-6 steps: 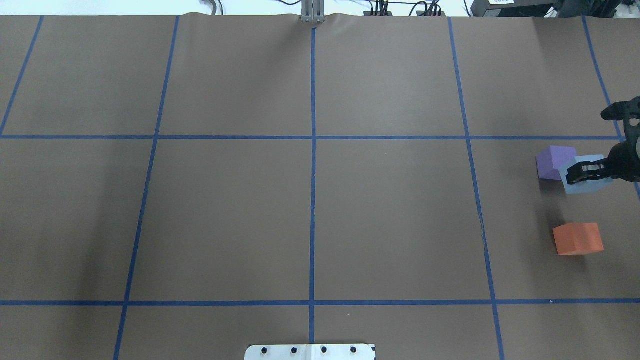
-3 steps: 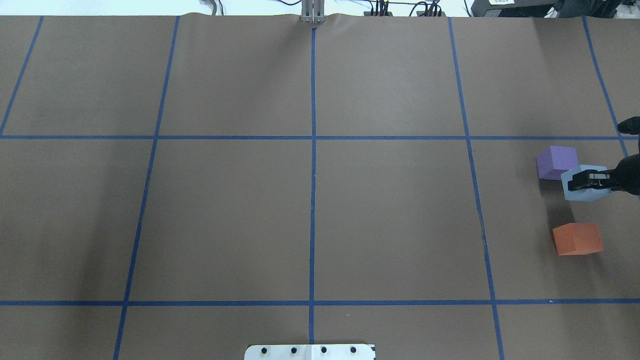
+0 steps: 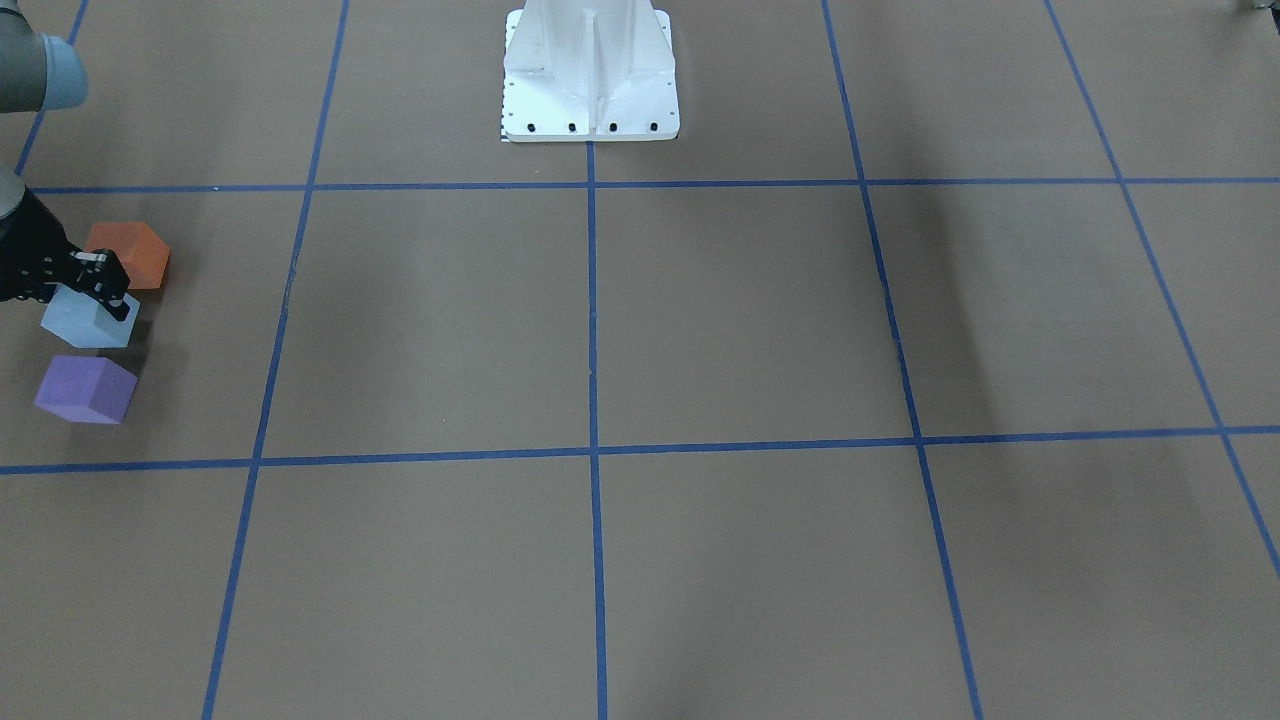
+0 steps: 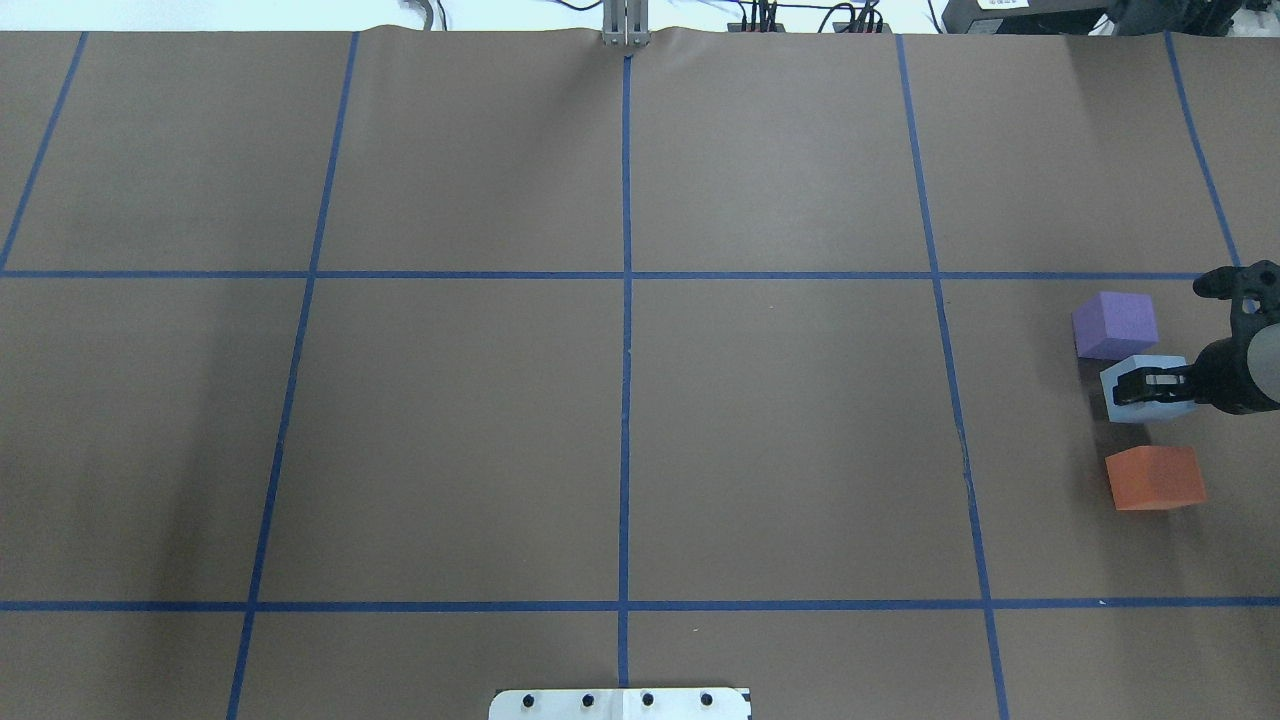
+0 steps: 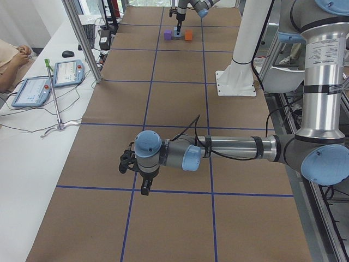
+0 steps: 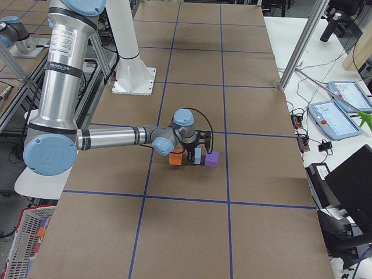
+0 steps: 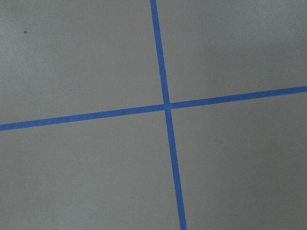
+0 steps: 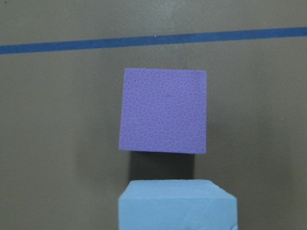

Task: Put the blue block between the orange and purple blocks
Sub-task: 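Lower the cube between the purple and orange cubes with the right gripper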

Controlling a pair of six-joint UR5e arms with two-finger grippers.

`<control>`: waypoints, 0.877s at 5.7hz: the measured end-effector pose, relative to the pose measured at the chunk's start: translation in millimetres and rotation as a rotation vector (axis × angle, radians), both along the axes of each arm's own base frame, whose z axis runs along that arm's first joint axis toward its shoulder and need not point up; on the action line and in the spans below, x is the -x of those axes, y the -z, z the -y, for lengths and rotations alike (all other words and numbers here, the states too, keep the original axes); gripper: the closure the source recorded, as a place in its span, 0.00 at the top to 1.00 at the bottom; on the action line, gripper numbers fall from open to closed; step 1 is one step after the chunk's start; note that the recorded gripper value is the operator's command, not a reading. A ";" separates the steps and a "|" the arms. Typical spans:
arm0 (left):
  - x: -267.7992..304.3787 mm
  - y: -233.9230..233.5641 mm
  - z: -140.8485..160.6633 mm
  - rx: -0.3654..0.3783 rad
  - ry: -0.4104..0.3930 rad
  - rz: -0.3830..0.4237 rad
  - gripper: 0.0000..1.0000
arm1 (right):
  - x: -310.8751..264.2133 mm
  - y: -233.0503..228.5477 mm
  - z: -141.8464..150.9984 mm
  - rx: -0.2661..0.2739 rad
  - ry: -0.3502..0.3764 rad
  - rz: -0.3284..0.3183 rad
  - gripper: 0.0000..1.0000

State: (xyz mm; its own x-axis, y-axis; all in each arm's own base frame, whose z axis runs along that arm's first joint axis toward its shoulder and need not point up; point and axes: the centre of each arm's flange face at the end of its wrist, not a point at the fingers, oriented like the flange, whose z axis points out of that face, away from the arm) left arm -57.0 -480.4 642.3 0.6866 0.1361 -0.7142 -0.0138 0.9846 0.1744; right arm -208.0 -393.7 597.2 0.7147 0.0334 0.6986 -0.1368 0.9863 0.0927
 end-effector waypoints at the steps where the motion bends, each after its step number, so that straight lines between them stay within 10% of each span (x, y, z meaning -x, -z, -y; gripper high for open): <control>1: 0.0 0.3 -0.1 -0.004 0.000 -0.001 1.00 | 5.6 -3.8 -2.6 0.001 0.011 -0.007 0.59; 3: -0.1 0.6 0.0 -0.006 0.001 -0.002 1.00 | 14.8 -4.8 0.4 -0.008 0.022 -0.010 0.99; 5: -0.2 0.9 0.2 -0.005 0.001 -0.003 1.00 | 19.3 -3.5 4.2 -0.020 0.032 -0.009 1.00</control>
State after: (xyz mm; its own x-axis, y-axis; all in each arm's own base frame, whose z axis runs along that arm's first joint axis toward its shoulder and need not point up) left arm -56.8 -480.6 641.4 0.6843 0.1391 -0.7158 -0.0119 0.9836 0.1798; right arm -227.3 -397.9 600.7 0.7216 -0.0037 0.6923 -0.1042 0.9880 0.1139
